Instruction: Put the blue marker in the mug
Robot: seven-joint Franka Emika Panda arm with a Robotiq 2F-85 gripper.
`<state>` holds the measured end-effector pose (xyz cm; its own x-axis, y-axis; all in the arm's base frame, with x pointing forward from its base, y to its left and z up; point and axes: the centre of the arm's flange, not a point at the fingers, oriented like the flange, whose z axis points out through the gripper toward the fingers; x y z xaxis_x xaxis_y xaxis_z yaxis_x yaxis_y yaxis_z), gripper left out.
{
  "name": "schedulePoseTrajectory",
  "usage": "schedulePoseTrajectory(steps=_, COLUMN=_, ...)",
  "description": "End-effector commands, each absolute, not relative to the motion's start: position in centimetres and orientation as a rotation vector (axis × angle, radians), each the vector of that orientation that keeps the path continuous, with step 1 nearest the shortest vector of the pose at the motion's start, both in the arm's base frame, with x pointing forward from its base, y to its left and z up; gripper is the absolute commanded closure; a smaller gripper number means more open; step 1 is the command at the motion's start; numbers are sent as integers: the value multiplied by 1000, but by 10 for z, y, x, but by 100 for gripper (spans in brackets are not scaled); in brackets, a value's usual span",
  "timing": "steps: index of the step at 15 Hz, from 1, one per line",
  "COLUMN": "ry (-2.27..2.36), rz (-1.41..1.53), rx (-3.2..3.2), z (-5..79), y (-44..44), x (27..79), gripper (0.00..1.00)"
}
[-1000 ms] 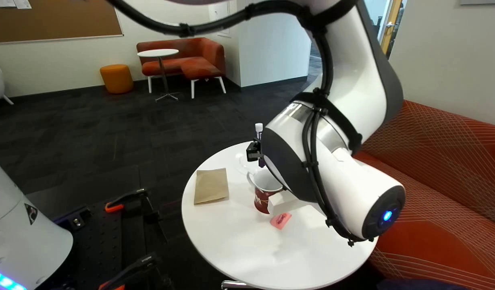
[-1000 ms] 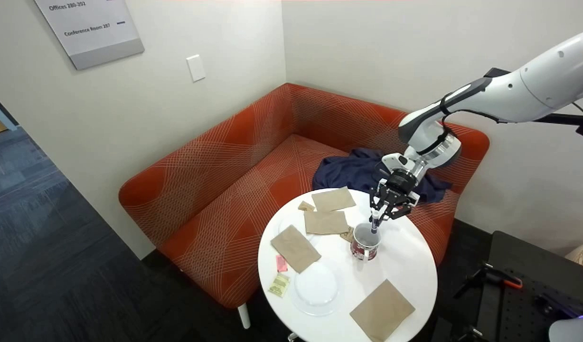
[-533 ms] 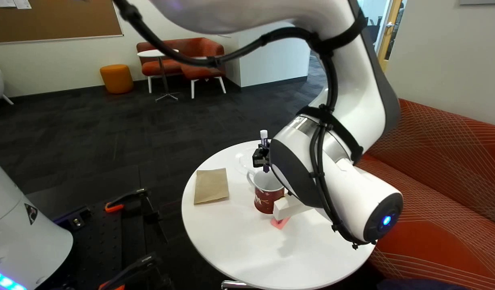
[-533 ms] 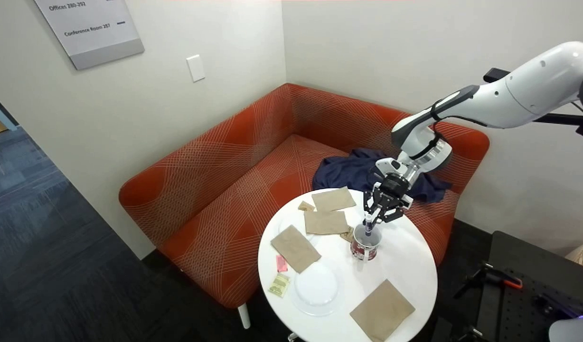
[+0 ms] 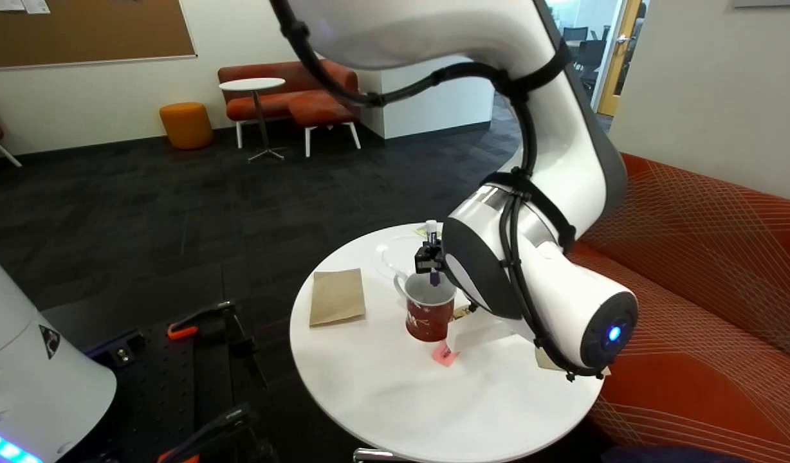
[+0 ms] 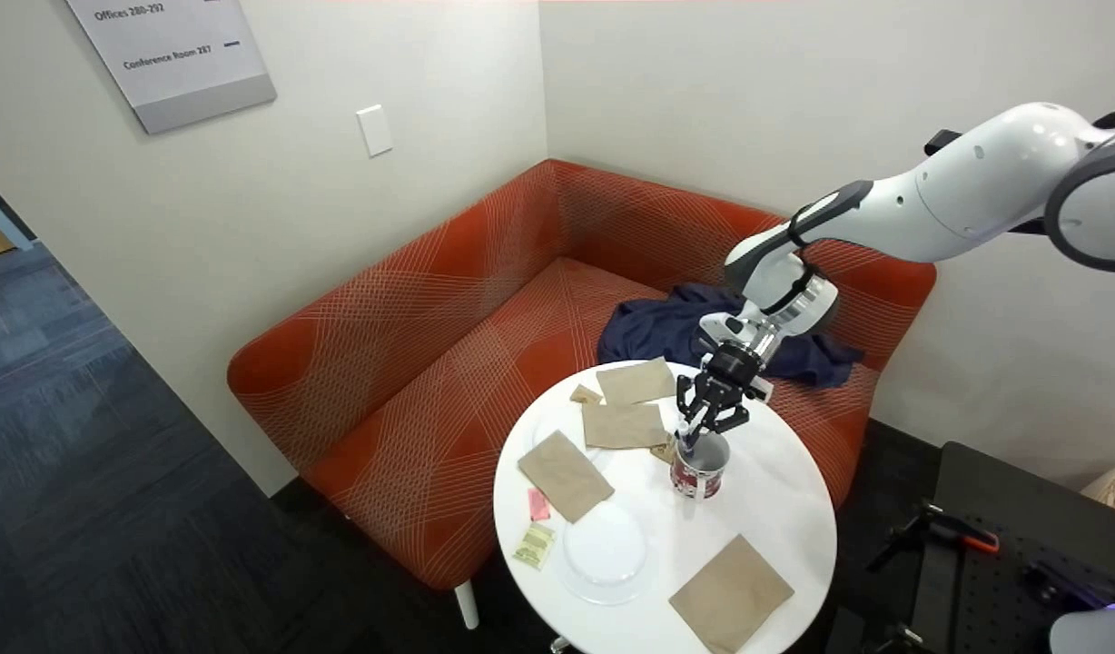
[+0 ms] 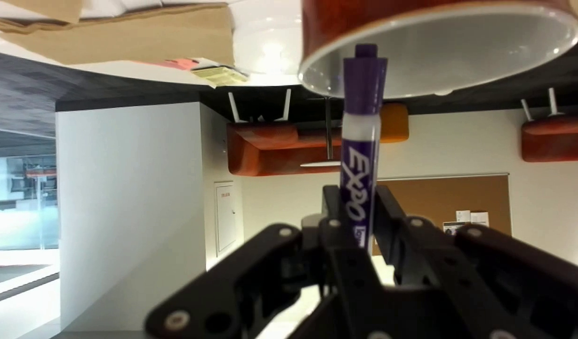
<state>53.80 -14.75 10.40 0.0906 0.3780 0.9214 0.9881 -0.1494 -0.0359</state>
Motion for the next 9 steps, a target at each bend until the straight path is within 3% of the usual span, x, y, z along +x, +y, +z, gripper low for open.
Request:
schedulePoseTrajectory(steps=1, ry=-1380, rz=-1008, rx=-1650, z=100, y=-148, x=548, gripper=53)
schedulePoseTrajectory(steps=8, ry=-1415, rz=-1013, rx=-1663, z=125, y=-162, x=537, gripper=2)
schedulePoseTrajectory(steps=9, ry=-1418, rz=-1020, rx=-1663, z=132, y=-165, x=535, gripper=0)
